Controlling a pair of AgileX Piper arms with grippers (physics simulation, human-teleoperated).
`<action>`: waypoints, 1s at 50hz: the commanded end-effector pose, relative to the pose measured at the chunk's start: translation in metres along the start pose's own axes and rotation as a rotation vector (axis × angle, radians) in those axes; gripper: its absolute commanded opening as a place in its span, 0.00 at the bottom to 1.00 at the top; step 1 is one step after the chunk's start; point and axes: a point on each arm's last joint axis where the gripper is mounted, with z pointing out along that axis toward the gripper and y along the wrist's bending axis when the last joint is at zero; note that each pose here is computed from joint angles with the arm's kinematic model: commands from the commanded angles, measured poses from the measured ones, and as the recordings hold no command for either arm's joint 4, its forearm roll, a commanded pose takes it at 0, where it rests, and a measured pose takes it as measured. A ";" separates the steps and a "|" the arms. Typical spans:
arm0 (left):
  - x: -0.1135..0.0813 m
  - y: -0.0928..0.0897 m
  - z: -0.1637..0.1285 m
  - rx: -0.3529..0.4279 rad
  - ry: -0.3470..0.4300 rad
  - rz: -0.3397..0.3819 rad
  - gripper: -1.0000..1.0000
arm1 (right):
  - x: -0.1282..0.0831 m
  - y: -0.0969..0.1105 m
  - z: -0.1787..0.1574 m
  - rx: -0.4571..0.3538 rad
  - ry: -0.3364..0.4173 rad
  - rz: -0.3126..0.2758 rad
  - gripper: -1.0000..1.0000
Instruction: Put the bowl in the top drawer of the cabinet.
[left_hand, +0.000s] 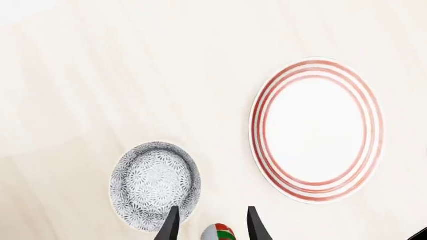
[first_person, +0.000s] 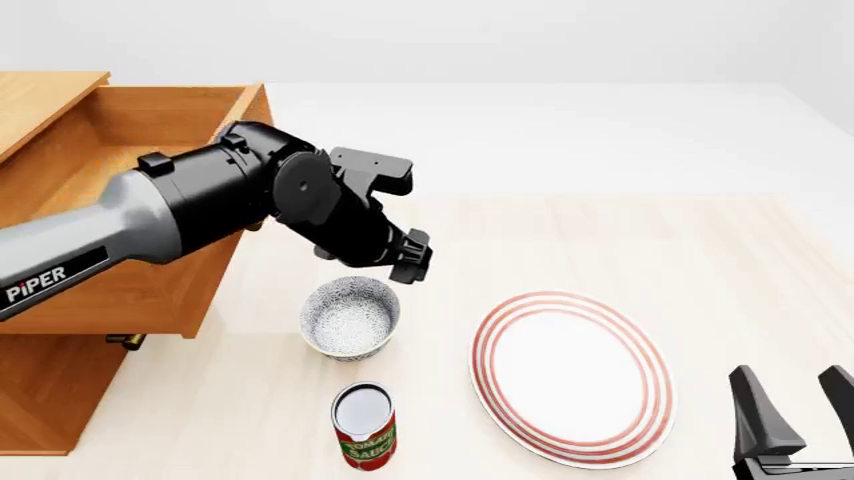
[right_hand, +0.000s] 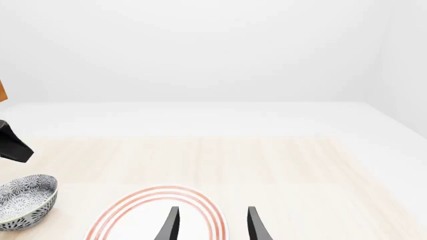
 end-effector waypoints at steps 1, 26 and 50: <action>0.011 -0.004 0.005 0.004 0.022 -0.016 1.00 | 0.000 0.000 0.000 0.000 0.000 0.000 1.00; -0.005 0.025 0.034 -0.040 0.036 0.011 1.00 | 0.000 0.000 0.000 0.000 0.000 0.000 1.00; 0.016 0.007 0.050 -0.016 0.055 -0.020 1.00 | 0.000 0.000 0.000 0.000 0.000 0.000 1.00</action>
